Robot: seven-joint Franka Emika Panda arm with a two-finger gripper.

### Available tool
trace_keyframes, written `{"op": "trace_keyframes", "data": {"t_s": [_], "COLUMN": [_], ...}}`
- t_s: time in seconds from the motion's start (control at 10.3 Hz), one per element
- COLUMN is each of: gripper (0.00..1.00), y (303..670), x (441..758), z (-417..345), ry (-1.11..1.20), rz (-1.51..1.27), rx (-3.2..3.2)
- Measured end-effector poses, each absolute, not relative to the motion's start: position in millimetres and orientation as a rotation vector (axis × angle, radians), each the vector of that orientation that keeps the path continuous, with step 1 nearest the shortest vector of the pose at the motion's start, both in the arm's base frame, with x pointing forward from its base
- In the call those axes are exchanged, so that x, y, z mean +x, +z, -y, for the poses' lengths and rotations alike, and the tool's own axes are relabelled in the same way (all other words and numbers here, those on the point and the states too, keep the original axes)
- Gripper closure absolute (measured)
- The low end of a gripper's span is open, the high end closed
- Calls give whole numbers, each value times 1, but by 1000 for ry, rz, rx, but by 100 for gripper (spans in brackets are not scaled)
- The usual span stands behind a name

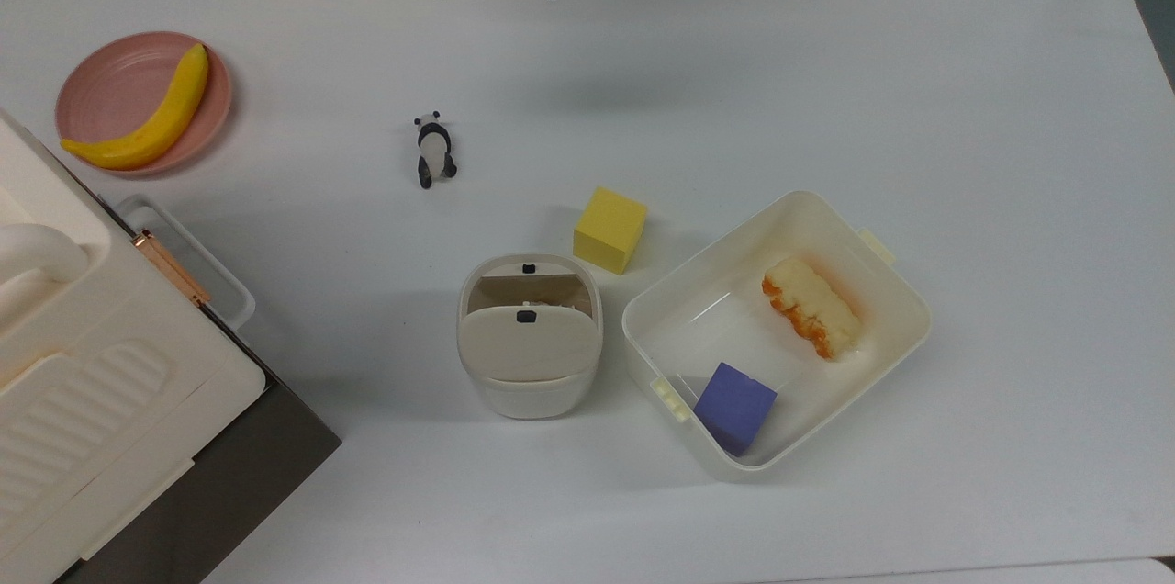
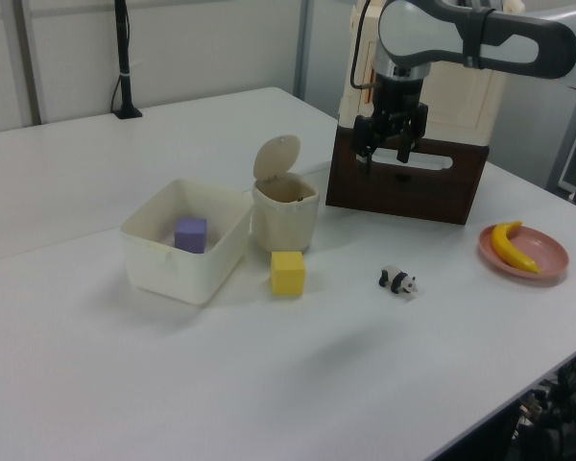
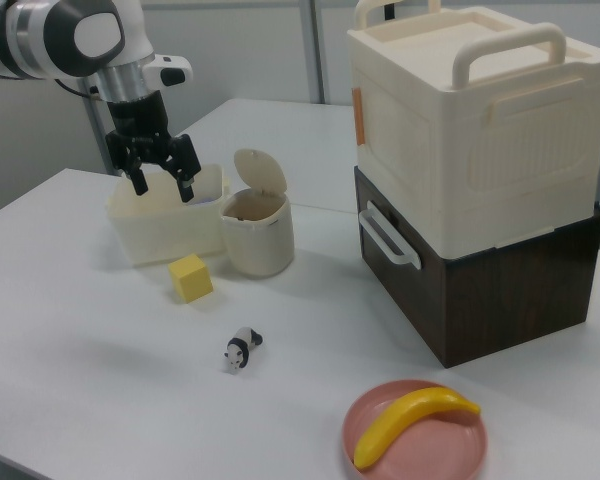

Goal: Close the trash can
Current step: 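Move the gripper from the storage box toward the open trash can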

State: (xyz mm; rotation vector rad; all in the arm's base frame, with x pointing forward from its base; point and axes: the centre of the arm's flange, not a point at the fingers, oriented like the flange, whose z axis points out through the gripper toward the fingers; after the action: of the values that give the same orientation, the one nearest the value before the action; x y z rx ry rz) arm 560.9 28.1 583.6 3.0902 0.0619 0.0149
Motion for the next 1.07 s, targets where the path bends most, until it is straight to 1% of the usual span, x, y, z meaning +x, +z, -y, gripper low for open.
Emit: {"op": "trace_keyframes", "data": {"t_s": [0.1, 0.19, 0.39, 0.49, 0.68, 0.78, 1.07], "gripper": [0, 6, 41, 56, 88, 99, 99], "y": [585, 585, 585, 585, 585, 585, 585], "x": [561, 561, 561, 561, 561, 561, 561], "z": [-28, -28, -28, -29, -29, -30, -30], "ry": [19, 19, 18, 18, 18, 18, 19], "rz": [-62, -62, -71, -80, -87, -87, -90], "rx": [3090, 3090, 3090, 3090, 3090, 3090, 3090]}}
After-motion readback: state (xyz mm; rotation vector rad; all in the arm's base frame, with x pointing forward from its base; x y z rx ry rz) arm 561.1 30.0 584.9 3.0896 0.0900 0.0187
